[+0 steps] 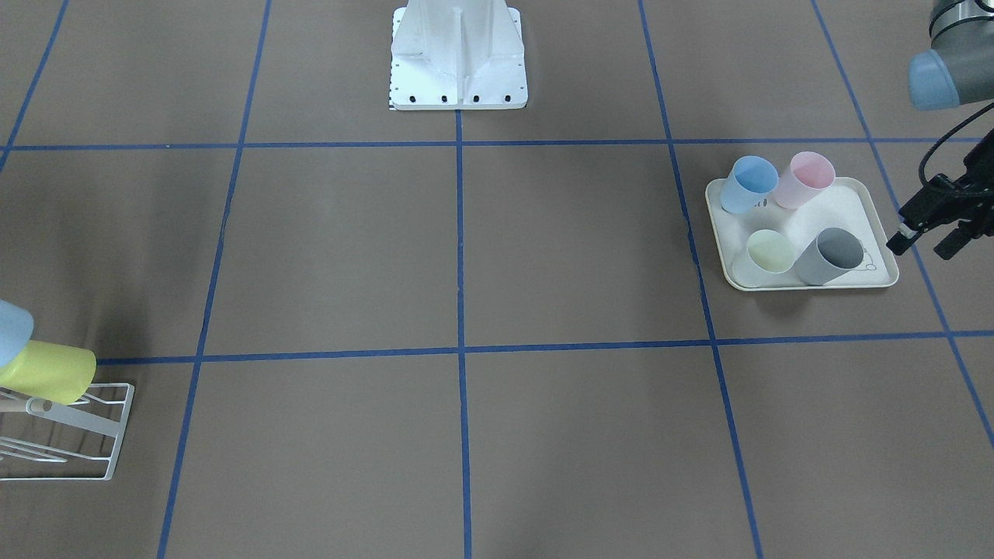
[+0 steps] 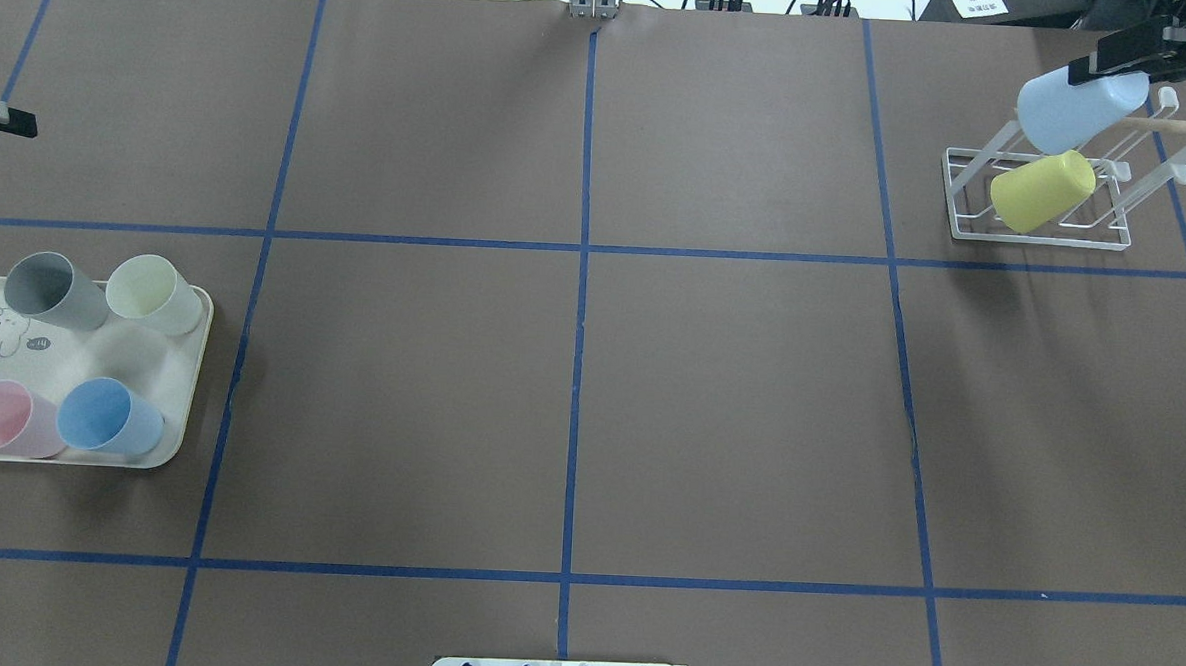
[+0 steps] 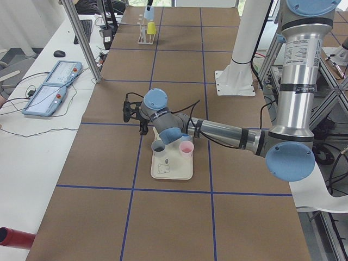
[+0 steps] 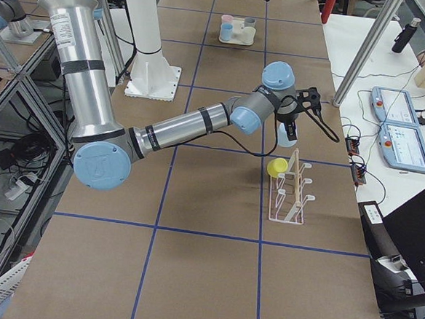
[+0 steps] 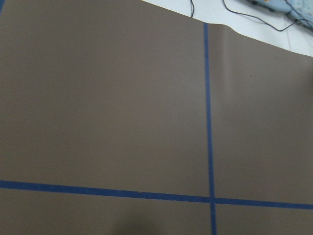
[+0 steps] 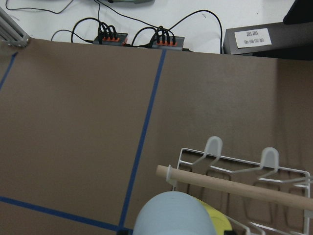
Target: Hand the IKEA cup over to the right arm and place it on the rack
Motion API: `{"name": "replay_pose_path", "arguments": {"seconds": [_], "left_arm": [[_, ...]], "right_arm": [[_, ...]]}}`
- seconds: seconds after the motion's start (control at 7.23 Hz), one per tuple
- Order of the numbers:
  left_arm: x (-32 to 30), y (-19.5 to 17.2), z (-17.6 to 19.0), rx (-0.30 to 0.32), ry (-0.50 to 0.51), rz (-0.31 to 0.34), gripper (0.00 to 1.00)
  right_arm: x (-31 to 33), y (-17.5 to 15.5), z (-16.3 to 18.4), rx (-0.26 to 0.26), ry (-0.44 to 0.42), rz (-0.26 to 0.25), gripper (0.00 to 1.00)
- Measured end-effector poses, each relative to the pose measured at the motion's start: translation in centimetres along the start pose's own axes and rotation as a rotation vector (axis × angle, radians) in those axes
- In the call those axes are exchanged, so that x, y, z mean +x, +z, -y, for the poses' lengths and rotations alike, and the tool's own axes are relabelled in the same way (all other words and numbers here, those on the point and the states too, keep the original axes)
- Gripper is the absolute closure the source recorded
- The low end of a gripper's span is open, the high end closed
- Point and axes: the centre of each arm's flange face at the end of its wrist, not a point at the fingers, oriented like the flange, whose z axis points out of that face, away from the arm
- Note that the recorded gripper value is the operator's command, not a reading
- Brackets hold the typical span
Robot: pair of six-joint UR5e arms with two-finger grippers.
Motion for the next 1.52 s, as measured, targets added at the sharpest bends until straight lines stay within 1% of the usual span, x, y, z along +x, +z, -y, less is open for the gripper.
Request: {"name": "replay_pose_path", "arguments": {"seconds": [0.14, 0.28, 0.42, 0.55, 0.69, 1.11, 1.52], "left_arm": [[-1.1, 0.0, -0.4, -0.002, 0.029, 0.037, 0.00], [-1.5, -0.1, -0.8, -0.003, 0.041, 0.051, 0.00], [-1.7, -0.4, -1.1, -0.004, 0.044, 0.056, 0.00], [-1.6, -0.5, -1.4, -0.004, 0.044, 0.056, 0.00], [-1.5, -0.7, -1.5, -0.002, 0.041, 0.054, 0.00], [-1.1, -0.9, -1.5, 0.000, 0.042, 0.049, 0.00], [-1.1, -0.9, -1.5, 0.000, 0.042, 0.049, 0.00]], "right_arm": [[1.4, 0.3, 0.0, -0.048, -0.026, -0.030, 0.83], [2.8, 1.2, -0.1, -0.089, -0.040, -0.051, 0.83], [4.2, 2.4, 0.1, -0.121, -0.034, -0.065, 0.83], [5.1, 3.4, 0.4, -0.143, -0.023, -0.072, 0.83], [5.9, 4.2, 0.4, -0.159, -0.013, -0.076, 0.83], [7.5, 5.5, 0.2, -0.186, 0.008, -0.086, 0.83], [7.1, 6.0, 1.3, -0.187, 0.014, -0.087, 0.83]]}}
